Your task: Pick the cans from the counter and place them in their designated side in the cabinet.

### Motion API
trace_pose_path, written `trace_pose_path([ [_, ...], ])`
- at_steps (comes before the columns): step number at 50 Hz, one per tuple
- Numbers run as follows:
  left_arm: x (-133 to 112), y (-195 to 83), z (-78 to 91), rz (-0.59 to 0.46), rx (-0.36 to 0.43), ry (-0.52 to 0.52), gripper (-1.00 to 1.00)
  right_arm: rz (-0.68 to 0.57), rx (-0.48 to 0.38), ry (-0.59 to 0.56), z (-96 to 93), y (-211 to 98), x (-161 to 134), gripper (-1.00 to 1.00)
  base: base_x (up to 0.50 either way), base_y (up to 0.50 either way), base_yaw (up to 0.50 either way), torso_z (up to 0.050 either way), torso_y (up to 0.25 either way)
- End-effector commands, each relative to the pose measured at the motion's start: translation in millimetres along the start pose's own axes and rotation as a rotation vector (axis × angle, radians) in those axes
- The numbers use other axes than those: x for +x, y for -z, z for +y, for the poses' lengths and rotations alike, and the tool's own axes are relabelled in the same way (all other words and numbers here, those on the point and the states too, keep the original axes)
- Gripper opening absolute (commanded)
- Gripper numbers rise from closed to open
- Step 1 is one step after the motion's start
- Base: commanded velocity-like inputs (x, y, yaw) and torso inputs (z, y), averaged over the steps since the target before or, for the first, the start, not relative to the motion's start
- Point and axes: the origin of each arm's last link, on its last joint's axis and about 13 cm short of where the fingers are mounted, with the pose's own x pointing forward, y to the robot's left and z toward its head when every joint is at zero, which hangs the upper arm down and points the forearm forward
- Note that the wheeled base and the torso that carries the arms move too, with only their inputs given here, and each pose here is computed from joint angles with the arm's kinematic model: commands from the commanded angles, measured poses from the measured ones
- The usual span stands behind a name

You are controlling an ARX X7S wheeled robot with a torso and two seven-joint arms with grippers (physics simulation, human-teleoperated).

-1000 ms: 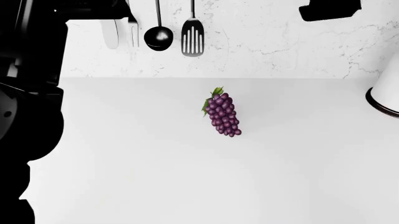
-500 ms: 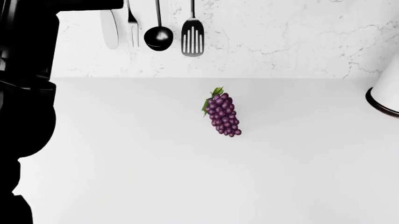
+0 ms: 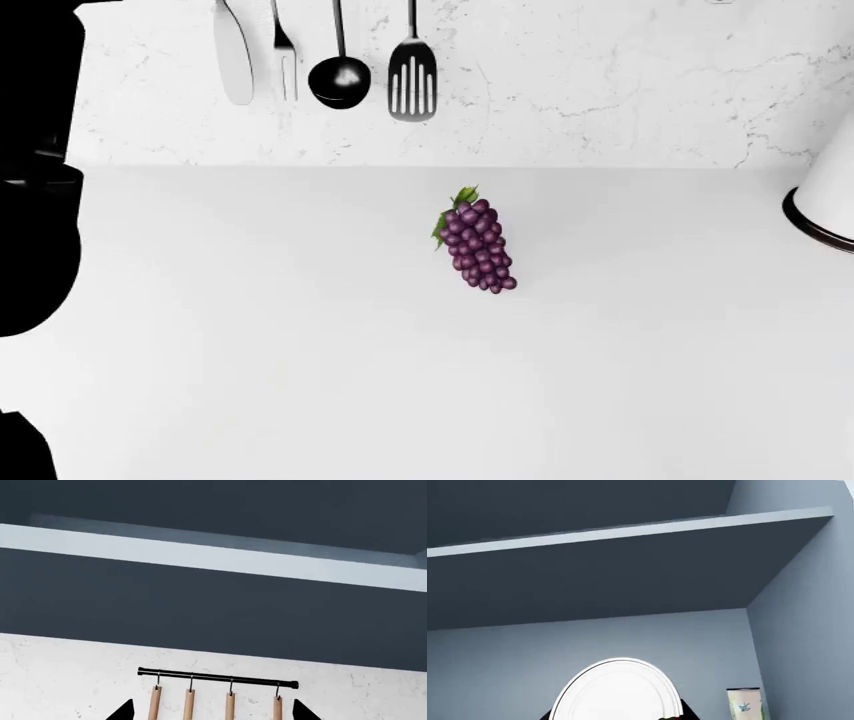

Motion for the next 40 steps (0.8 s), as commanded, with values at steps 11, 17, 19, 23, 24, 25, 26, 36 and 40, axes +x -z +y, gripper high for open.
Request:
trace_pose_path([
  [11,-0.3,-2.3,3.2,-0.002,-0.001,-0.008,1.0,0.214,0.069,0.092,-12.6,63.8,43.6,-1.0,0.0,0.0,0.0,0.0,0.0],
  [17,-0.2,-2.5,3.7,-0.003,0.0,-0.008,1.0,0.263,0.086,0.1,-14.1,77.3,47.7,-1.0,0.0,0.0,0.0,0.0,0.0],
  [19,-0.3,-2.6,3.8,-0.003,0.0,-0.008,1.0,0.284,0.093,0.108,-15.4,82.7,48.7,-1.0,0.01,0.0,0.0,0.0,0.0],
  [23,-0.4,-2.0,4.0,-0.001,0.001,-0.008,1.0,0.314,0.102,0.125,-18.3,91.2,49.6,-1.0,0.0,0.0,0.0,0.0,0.0],
  [24,-0.4,-1.9,4.0,-0.001,0.001,-0.008,1.0,0.322,0.103,0.132,-19.4,93.4,49.9,-1.0,0.0,0.0,0.0,0.0,0.0],
  [25,-0.4,-1.6,4.0,0.0,0.001,-0.008,1.0,0.333,0.11,0.141,-20.5,96.0,50.1,-1.0,0.0,0.0,0.0,0.0,0.0],
  [26,-0.4,-1.6,4.0,0.0,0.001,-0.008,1.0,0.348,0.118,0.149,-21.5,99.3,50.3,-1.0,0.0,0.0,0.0,0.0,0.0],
  [36,-1.7,-0.9,5.5,0.003,0.0,-0.016,1.0,0.667,0.109,0.167,-23.1,146.4,49.6,-1.0,0.0,0.0,0.0,-0.002,0.0],
  [40,-2.1,-0.6,5.6,0.004,-0.001,-0.018,1.0,0.784,0.058,0.165,-23.0,165.1,49.2,-1.0,0.0,0.0,0.0,-0.005,0.0],
])
